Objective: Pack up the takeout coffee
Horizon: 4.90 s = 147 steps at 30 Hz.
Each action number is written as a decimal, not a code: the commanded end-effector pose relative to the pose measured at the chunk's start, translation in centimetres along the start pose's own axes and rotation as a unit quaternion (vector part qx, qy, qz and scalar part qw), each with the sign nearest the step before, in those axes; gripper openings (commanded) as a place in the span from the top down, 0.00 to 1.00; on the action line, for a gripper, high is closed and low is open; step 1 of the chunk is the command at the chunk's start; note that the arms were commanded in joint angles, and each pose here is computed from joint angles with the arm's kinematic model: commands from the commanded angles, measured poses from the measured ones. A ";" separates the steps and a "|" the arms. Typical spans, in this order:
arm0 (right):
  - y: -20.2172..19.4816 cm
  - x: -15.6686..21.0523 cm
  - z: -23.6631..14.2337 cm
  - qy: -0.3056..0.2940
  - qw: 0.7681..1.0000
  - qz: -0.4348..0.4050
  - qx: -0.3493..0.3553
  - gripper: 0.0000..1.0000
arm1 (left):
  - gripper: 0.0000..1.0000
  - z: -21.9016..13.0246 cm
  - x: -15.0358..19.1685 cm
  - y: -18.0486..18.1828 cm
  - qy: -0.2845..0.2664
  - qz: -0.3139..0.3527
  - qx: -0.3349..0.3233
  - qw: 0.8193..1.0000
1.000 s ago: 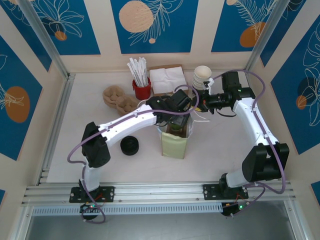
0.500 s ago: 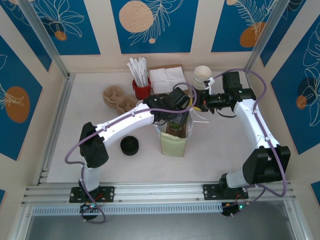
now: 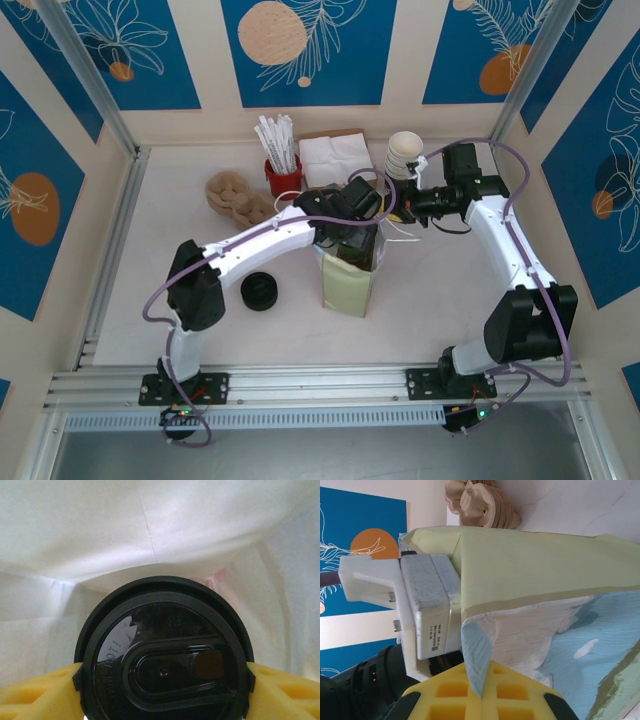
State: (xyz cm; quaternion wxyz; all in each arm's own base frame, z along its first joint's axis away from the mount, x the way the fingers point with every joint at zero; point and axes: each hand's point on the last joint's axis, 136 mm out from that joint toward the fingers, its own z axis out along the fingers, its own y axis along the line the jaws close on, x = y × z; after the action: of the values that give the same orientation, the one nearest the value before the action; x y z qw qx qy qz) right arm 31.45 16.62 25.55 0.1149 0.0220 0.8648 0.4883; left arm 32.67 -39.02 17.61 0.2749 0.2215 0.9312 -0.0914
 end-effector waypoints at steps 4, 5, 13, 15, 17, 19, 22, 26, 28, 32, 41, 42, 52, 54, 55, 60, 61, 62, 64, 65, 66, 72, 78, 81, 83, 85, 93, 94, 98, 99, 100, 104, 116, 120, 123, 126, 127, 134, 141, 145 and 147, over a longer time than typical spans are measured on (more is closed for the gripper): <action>1.1 -0.3 0.1 0.003 1.000 -0.024 -0.015 1.00 | 0.26 1.5 1.0 0.1 0.031 0.003 0.004 1.000; 1.1 -0.4 0.1 0.003 1.000 -0.024 -0.016 1.00 | 0.26 1.7 1.0 0.1 0.033 0.004 0.004 0.999; 0.7 -0.3 0.2 0.004 1.000 -0.017 -0.009 1.00 | 0.26 3.1 1.2 -0.3 0.044 0.003 0.007 0.999; 0.6 -0.3 0.2 0.004 1.000 -0.016 -0.008 1.00 | 0.26 3.3 1.2 -0.4 0.045 0.003 0.008 0.999; 0.6 -0.3 0.2 0.003 1.000 -0.015 -0.008 1.00 | 0.26 3.7 1.2 -0.5 0.047 0.003 0.009 0.999; 0.5 -0.3 0.3 0.003 1.000 -0.014 -0.006 1.00 | 0.27 4.0 1.2 -0.5 0.048 0.001 0.009 0.999; 0.5 -0.3 0.3 0.004 1.000 -0.013 -0.007 1.00 | 0.27 4.6 1.5 -0.5 0.053 0.000 0.008 0.999; 0.5 -0.3 0.2 0.004 1.000 -0.012 -0.007 1.00 | 0.27 5.3 1.8 -0.6 0.058 0.000 0.007 0.998; 0.4 -0.3 0.1 0.002 1.000 -0.011 -0.007 1.00 | 0.27 5.4 1.8 -0.6 0.059 0.000 0.008 0.998; 0.5 -0.6 -0.1 -0.002 1.000 -0.011 -0.007 1.00 | 0.27 4.5 1.1 -0.6 0.051 -0.002 0.011 0.999; 0.6 -1.5 -1.3 -0.030 0.999 -0.028 -0.006 1.00 | 0.27 -1.3 -3.0 0.8 -0.005 -0.029 0.021 0.999; 0.7 -1.6 -1.4 -0.035 0.999 -0.032 -0.007 1.00 | 0.27 -1.9 -3.2 0.9 -0.009 -0.029 0.021 0.999; 1.9 -2.1 -2.1 -0.064 0.993 -0.092 -0.020 1.00 | 0.27 -5.1 -3.4 1.8 -0.021 -0.026 0.013 0.999; 2.0 -2.1 -2.2 -0.068 0.993 -0.098 -0.024 1.00 | 0.27 -5.3 -3.5 1.9 -0.022 -0.024 0.012 0.999; 2.0 -2.0 -2.2 -0.068 0.992 -0.101 -0.025 1.00 | 0.27 -5.4 -3.5 2.0 -0.024 -0.023 0.012 0.999; 2.6 -1.3 -2.2 -0.070 0.988 -0.130 -0.038 1.00 | 0.27 -5.7 -3.7 2.3 -0.031 -0.021 0.004 0.999; 2.7 -1.0 -2.2 -0.070 0.987 -0.137 -0.041 1.00 | 0.27 -5.8 -3.7 2.4 -0.033 -0.021 0.002 0.999; 2.6 -0.9 -2.3 -0.072 0.986 -0.143 -0.041 1.00 | 0.27 -5.9 -3.7 2.5 -0.036 -0.021 0.000 0.999; 2.5 -0.4 -2.2 -0.073 0.984 -0.154 -0.046 1.00 | 0.27 -6.1 -3.8 2.7 -0.045 -0.023 -0.002 0.999; 2.5 -0.2 -2.2 -0.073 0.983 -0.159 -0.048 1.00 | 0.27 -6.1 -3.8 2.8 -0.048 -0.023 -0.002 0.999; 2.4 -0.1 -2.1 -0.073 0.983 -0.161 -0.050 1.00 | 0.27 -6.1 -3.9 2.8 -0.052 -0.024 -0.001 0.998; 2.3 0.1 -1.8 -0.065 0.983 -0.161 -0.056 1.00 | 0.27 -5.9 -4.0 2.9 -0.059 -0.027 -0.005 0.998; 2.1 -0.1 -1.7 -0.064 0.984 -0.157 -0.055 1.00 | 0.27 -5.7 -4.3 2.8 -0.066 -0.034 -0.003 0.997; 2.1 -0.3 -1.6 -0.062 0.985 -0.153 -0.057 1.00 | 0.27 -5.5 -4.7 2.4 -0.074 -0.038 0.004 0.997; 1.9 -0.5 -1.4 -0.061 0.986 -0.145 -0.056 1.00 | 0.27 -5.4 -4.9 2.1 -0.075 -0.043 0.013 0.996; 1.6 -0.7 -1.3 -0.058 0.988 -0.133 -0.053 1.00 | 0.27 -5.3 -5.1 2.3 -0.075 -0.048 0.006 0.996; 1.8 -1.2 -1.5 -0.063 0.986 -0.146 -0.051 1.00 | 0.27 -7.9 -5.8 4.3 -0.103 -0.054 -0.026 0.993; 1.9 -1.3 -1.6 -0.065 0.985 -0.150 -0.053 1.00 | 0.27 -8.3 -5.9 4.3 -0.105 -0.054 -0.025 0.993; 2.2 -1.6 -1.6 -0.068 0.982 -0.164 -0.060 1.00 | 0.27 -9.4 -6.1 4.2 -0.111 -0.053 -0.018 0.992; 2.2 -1.6 -1.5 -0.068 0.981 -0.170 -0.061 1.00 | 0.27 -9.7 -6.1 4.2 -0.110 -0.053 -0.015 0.992; 2.3 -1.6 -1.6 -0.069 0.980 -0.175 -0.063 1.00 | 0.27 -9.9 -6.1 4.2 -0.108 -0.055 -0.012 0.993; 2.9 -1.7 -1.8 -0.072 0.975 -0.199 -0.068 1.00 | 0.27 -10.8 -5.6 3.9 -0.103 -0.061 0.003 0.993; 3.1 -1.6 -1.7 -0.066 0.970 -0.225 -0.072 1.00 | 0.27 -13.0 -5.3 4.8 -0.120 -0.058 -0.011 0.991; 3.1 -1.3 -1.5 -0.061 0.969 -0.227 -0.074 1.00 | 0.27 -12.9 -5.6 5.2 -0.127 -0.056 -0.025 0.990; 3.3 -1.2 -1.6 -0.060 0.969 -0.228 -0.077 1.00 | 0.27 -12.5 -5.7 5.1 -0.129 -0.056 -0.026 0.990; 3.2 -1.3 -1.5 -0.059 0.971 -0.218 -0.076 1.00 | 0.27 -11.7 -5.7 5.0 -0.123 -0.052 -0.028 0.991; 3.3 -1.4 -1.4 -0.058 0.972 -0.213 -0.076 1.00 | 0.27 -11.3 -5.6 4.9 -0.121 -0.052 -0.026 0.991; 2.1 -2.6 -0.4 -0.043 0.986 -0.147 -0.063 1.00 | 0.27 -8.2 -5.5 3.5 -0.101 -0.055 -0.001 0.993; 1.3 -3.8 0.8 -0.016 0.994 -0.094 -0.059 1.00 | 0.27 -4.7 -5.2 2.9 -0.076 -0.070 0.009 0.995; 1.0 -4.3 1.2 -0.002 0.996 -0.077 -0.054 1.00 | 0.27 -3.0 -5.2 3.2 -0.067 -0.082 0.009 0.994; 0.8 -4.4 1.4 0.002 0.996 -0.070 -0.051 1.00 | 0.27 -2.3 -5.3 3.5 -0.065 -0.088 0.006 0.994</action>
State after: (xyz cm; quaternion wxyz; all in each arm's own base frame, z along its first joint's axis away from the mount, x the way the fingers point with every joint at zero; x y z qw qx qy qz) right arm 36.50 17.29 26.47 0.1744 -0.0564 0.8327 0.5225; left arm 36.21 -36.81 22.66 0.3259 0.1513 0.9258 -0.1175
